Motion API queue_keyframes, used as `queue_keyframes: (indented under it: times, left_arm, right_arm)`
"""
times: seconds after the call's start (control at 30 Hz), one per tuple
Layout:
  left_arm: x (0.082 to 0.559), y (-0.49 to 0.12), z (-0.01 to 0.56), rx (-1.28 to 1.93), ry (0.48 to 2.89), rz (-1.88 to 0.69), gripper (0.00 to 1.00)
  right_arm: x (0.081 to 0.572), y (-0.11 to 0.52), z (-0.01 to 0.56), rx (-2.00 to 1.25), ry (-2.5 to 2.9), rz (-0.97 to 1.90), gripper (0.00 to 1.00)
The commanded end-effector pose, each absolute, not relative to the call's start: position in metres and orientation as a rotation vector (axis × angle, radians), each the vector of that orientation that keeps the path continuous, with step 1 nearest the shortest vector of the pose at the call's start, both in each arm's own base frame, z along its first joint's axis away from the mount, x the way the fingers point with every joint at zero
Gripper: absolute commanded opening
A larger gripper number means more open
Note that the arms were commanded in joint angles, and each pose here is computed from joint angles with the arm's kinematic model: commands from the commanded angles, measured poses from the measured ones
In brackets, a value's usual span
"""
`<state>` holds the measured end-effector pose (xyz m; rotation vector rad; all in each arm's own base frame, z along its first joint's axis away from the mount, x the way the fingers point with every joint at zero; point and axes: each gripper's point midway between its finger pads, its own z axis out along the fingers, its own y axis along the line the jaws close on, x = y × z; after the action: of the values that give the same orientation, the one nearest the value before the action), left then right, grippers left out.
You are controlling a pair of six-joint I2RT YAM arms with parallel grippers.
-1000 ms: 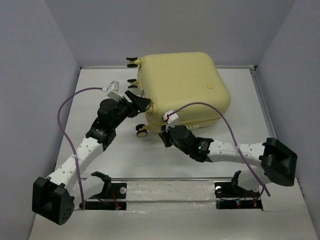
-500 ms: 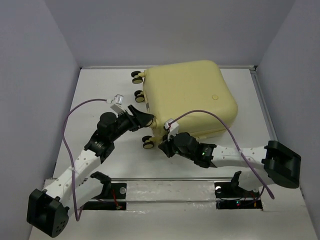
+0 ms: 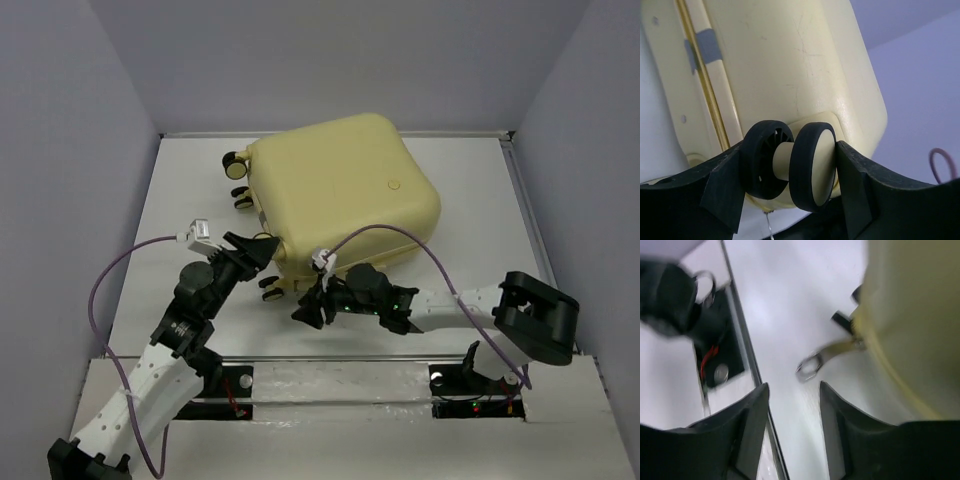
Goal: Pack the luggage
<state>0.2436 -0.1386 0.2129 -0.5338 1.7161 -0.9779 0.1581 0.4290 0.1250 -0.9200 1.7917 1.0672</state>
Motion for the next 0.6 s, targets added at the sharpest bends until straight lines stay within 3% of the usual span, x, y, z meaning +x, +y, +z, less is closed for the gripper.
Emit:
queue_keyframes:
  times: [0.0,0.03,0.13,0.2,0.23,0.33,0.57]
  left_arm:
    - [0.224,-0.197,0.215,-0.293,1.778,-1.222,0.06]
    - [0.227,-0.199,0.218,-0.293,1.772,-1.218,0.06]
    - [0.235,-0.199,0.223,-0.283,1.763,-1.186,0.06]
    - [0.237,-0.199,0.224,-0.27,1.762,-1.169,0.06]
    - [0.237,-0.2,0.226,-0.252,1.758,-1.163,0.06]
    - [0.236,-0.204,0.22,-0.202,1.78,-1.141,0.06]
    - [0.223,-0.233,0.22,0.011,1.801,-1.118,0.06]
  right_arm:
    - [0.117,0.37,0.105,-0.809,1.985,1.34,0.68]
    - [0.126,0.35,0.109,-0.722,2.019,1.276,0.79]
    - [0.165,0.298,0.097,-0.447,2.098,1.051,0.76]
    - [0.182,0.265,0.109,-0.278,2.09,0.944,0.6]
    - [0.203,0.241,0.109,-0.149,2.071,0.834,0.4]
    - [0.227,0.195,0.119,0.065,2.031,0.692,0.07]
    - [0.294,0.127,0.151,0.306,1.912,0.477,0.07]
